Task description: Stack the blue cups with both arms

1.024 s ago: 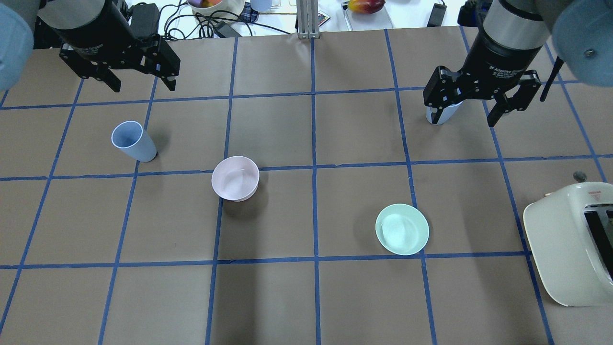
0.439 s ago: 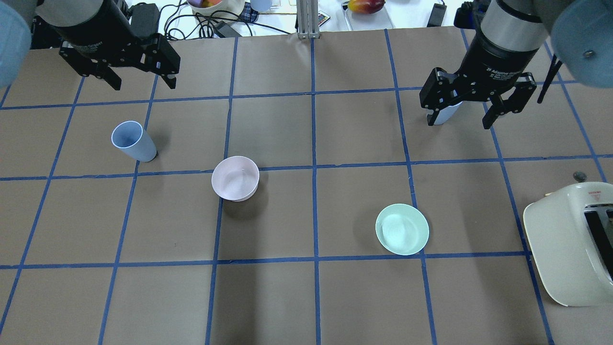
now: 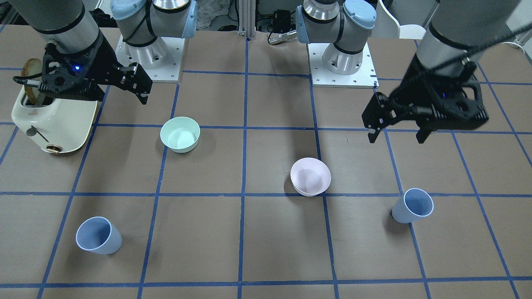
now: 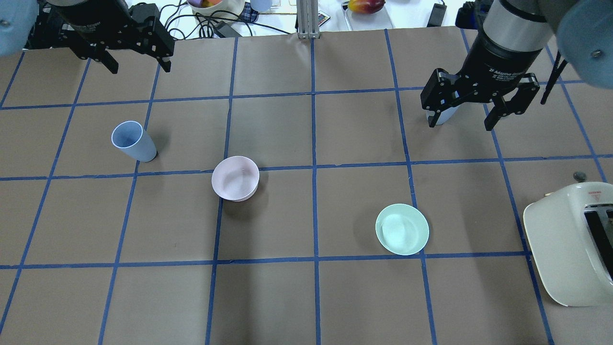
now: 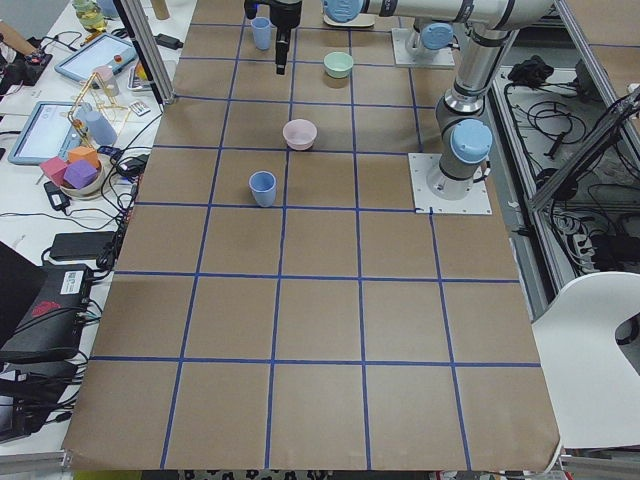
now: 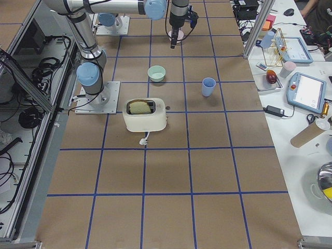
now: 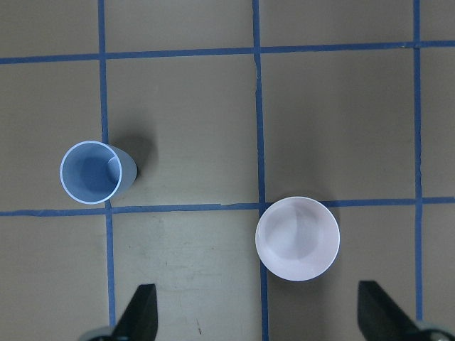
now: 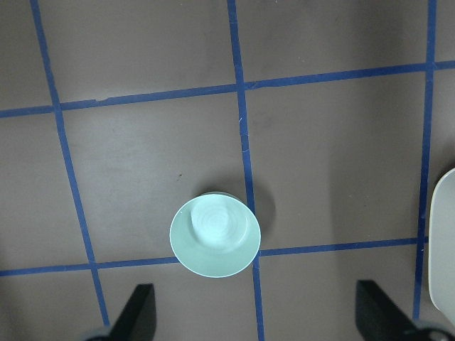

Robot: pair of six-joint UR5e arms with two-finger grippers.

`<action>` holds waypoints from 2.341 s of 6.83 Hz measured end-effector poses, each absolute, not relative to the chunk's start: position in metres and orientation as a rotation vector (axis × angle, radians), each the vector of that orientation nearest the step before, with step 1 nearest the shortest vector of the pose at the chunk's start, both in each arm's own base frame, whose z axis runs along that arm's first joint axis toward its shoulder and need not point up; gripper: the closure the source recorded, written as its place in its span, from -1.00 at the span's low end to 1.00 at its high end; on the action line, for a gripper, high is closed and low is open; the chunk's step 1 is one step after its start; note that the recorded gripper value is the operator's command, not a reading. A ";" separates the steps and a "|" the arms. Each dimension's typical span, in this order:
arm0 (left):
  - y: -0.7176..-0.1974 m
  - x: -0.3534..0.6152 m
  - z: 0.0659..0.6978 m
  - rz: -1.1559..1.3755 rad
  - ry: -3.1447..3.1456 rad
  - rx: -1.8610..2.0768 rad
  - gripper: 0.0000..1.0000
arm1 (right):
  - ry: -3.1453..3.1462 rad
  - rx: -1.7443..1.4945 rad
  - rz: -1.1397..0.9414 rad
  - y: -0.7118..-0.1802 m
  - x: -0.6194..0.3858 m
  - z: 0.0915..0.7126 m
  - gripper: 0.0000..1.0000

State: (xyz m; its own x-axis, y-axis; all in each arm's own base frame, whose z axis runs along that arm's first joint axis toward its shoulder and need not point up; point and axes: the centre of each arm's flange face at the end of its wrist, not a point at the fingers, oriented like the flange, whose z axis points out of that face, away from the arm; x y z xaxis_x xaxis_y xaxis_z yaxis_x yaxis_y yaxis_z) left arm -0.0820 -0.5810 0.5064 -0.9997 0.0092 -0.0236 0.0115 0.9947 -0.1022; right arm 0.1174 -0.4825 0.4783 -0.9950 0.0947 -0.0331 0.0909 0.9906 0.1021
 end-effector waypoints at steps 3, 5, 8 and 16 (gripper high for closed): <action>-0.670 0.015 0.402 -0.064 3.119 -0.004 -1.00 | 3.117 0.146 0.180 -0.485 0.114 0.470 -1.00; -0.671 0.032 0.319 0.147 3.145 -0.040 -0.98 | 3.185 0.182 0.191 -0.501 0.093 0.458 -1.00; -0.659 0.035 0.246 0.268 3.117 -0.030 -0.79 | 3.222 0.260 0.079 -0.560 0.048 0.415 -1.00; -0.659 0.010 0.270 0.171 3.028 0.017 1.00 | 3.220 0.264 -0.062 -0.675 -0.003 0.288 -1.00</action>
